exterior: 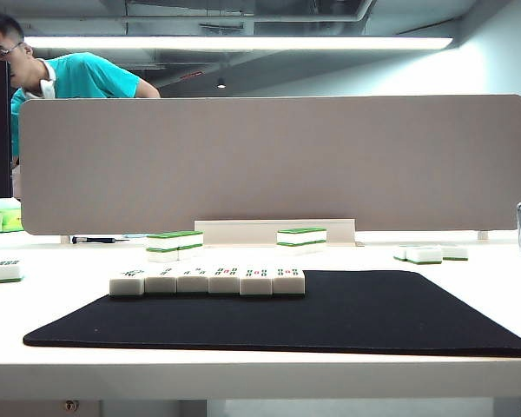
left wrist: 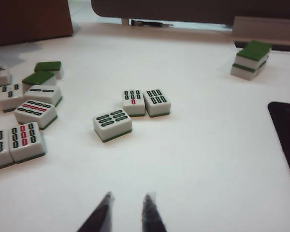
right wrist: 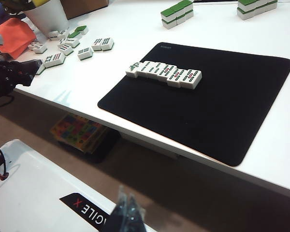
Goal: Align six mahjong tiles in a row on the table.
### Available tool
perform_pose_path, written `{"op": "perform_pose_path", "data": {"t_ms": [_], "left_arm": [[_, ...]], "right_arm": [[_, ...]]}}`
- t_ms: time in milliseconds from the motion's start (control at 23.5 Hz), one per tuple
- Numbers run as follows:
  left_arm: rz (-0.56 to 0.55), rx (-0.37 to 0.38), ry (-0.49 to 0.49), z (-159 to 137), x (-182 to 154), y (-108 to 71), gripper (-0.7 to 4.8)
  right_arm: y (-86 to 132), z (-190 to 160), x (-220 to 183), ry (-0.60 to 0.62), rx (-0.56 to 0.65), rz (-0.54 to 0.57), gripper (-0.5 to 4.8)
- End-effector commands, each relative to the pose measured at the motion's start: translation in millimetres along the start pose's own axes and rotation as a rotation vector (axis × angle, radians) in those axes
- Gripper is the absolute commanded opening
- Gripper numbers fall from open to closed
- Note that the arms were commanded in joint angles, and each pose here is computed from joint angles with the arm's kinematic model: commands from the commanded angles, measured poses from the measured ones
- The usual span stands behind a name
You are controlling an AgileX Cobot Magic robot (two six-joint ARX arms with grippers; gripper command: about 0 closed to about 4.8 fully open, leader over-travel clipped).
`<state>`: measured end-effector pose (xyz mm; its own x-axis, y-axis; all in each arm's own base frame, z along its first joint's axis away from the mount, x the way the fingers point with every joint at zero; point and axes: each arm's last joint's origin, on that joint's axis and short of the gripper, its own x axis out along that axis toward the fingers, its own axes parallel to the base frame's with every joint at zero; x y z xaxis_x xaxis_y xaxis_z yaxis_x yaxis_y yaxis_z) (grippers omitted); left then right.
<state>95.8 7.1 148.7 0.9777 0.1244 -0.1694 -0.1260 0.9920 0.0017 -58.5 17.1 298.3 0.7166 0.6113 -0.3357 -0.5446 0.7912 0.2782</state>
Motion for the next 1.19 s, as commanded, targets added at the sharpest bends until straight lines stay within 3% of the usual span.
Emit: {"op": "perform_pose_path", "data": {"t_ms": [43, 980, 1193], "left_arm": [[-0.030, 0.016, 0.016, -1.6, -0.1, -0.9, 0.79], [-0.051, -0.004, 0.012, -1.1, -0.2, -1.5, 0.79], [-0.051, -0.003, 0.012, -1.1, -0.2, -1.5, 0.79]], "right_arm": [[1.5, -0.7, -2.1, -0.019, -0.015, 0.004, -0.01], [1.5, -0.7, -2.1, -0.019, -0.015, 0.003, -0.01], [0.9, 6.7, -1.1, -0.083, -0.171, -0.008, -0.01]]}}
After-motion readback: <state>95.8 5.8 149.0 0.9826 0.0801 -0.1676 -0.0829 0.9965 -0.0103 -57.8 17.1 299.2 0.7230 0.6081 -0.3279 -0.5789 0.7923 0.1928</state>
